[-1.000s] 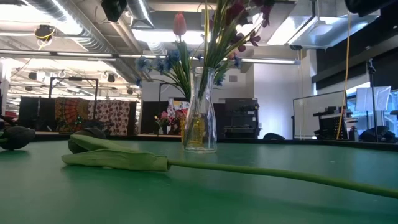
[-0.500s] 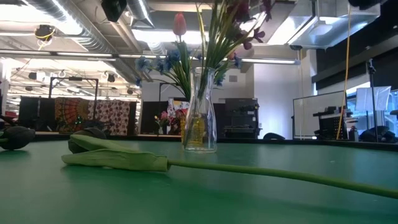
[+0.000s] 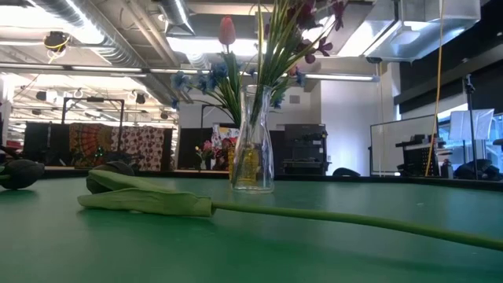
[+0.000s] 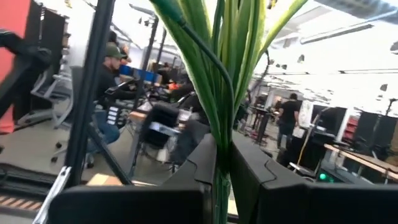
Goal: Sort flowers into vase by color
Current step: Put the purple flowers into the transparent vase
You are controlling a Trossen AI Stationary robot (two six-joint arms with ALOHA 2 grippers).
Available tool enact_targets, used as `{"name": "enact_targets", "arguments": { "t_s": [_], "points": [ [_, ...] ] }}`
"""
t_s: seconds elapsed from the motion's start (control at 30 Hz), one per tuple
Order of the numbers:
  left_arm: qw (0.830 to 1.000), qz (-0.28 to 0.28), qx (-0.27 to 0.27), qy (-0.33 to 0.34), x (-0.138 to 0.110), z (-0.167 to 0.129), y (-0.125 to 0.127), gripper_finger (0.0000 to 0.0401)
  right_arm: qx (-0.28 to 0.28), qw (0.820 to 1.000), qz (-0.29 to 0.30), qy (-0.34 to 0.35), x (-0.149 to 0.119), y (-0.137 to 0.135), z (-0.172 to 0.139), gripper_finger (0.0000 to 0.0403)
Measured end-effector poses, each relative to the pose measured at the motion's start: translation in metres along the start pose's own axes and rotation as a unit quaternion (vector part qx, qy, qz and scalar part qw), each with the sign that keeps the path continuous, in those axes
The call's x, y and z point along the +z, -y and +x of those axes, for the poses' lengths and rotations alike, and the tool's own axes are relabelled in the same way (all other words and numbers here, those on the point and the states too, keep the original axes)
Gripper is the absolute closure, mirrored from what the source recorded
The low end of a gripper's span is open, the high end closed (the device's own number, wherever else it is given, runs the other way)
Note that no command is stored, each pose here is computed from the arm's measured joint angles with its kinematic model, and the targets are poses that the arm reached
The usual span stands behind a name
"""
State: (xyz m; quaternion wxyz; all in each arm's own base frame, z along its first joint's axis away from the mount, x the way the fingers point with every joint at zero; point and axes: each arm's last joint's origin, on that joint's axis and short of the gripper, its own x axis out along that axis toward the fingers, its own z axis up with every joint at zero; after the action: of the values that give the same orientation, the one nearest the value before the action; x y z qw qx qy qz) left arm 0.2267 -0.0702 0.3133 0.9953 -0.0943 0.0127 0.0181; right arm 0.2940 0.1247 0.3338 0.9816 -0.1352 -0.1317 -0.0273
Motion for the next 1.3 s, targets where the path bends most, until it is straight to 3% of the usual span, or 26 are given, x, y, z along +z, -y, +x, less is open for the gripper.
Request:
{"name": "enact_targets", "arguments": {
  "t_s": [0.13, 0.33, 0.73, 1.3],
  "points": [
    [0.996, 0.067, -0.045, 0.034, 0.002, 0.008, 0.006, 0.0292, -0.008, 1.000, 0.020, -0.002, -0.002, 0.007, 0.004, 0.0375],
    [0.993, 0.109, -0.039, 0.023, -0.002, 0.032, 0.013, 0.0262, 0.005, 0.996, 0.085, 0.005, -0.010, 0.024, 0.012, 0.0375],
    [0.995, 0.088, -0.003, 0.040, 0.016, 0.055, 0.011, 0.0231, 0.019, 0.990, 0.136, 0.012, -0.012, 0.033, 0.015, 0.0375],
    [0.998, 0.054, -0.012, 0.023, 0.004, 0.065, 0.011, 0.0234, 0.023, 0.987, 0.151, 0.040, -0.007, 0.034, 0.015, 0.0375]
  ]
}}
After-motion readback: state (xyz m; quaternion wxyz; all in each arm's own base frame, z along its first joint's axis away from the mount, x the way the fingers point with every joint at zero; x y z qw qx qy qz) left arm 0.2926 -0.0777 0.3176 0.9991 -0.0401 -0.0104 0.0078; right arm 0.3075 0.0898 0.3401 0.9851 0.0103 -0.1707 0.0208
